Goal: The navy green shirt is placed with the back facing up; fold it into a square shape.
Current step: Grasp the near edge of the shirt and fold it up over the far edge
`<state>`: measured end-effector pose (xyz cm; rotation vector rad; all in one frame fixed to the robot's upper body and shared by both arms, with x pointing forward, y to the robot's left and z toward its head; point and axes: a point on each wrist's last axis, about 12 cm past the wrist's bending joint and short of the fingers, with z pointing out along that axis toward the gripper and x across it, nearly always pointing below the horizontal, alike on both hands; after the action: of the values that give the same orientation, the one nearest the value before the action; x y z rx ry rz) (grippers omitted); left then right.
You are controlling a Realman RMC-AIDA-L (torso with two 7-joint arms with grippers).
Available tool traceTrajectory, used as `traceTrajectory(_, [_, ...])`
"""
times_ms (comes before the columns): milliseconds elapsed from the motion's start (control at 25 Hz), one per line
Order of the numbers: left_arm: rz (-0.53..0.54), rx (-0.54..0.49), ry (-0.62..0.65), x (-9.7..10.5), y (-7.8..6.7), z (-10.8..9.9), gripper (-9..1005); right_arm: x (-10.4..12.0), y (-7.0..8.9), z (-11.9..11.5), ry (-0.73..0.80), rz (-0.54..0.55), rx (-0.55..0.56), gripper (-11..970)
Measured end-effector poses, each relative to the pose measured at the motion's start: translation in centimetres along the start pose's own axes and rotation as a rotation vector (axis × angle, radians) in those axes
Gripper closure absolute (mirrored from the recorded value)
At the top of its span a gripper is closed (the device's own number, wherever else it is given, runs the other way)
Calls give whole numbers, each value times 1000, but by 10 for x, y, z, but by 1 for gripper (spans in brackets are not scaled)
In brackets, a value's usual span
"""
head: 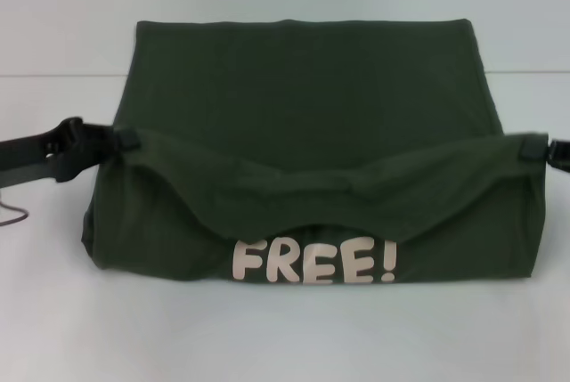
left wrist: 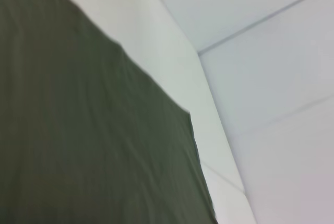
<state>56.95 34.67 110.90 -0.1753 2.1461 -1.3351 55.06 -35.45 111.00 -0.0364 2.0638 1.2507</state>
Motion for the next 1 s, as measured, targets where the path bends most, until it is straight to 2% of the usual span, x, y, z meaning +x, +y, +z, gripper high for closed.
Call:
traceTrajectory(280, [50, -52, -161, 6, 9, 28, 970, 3, -17, 31, -121, -82, 121, 892])
traceTrajectory(560, [75, -105, -281, 9, 18, 39, 970, 10, -27, 48, -228, -157, 242, 881])
traceTrajectory(1000, [134, -122, -359, 13, 18, 57, 969, 18, -35, 73, -218, -253, 344, 864])
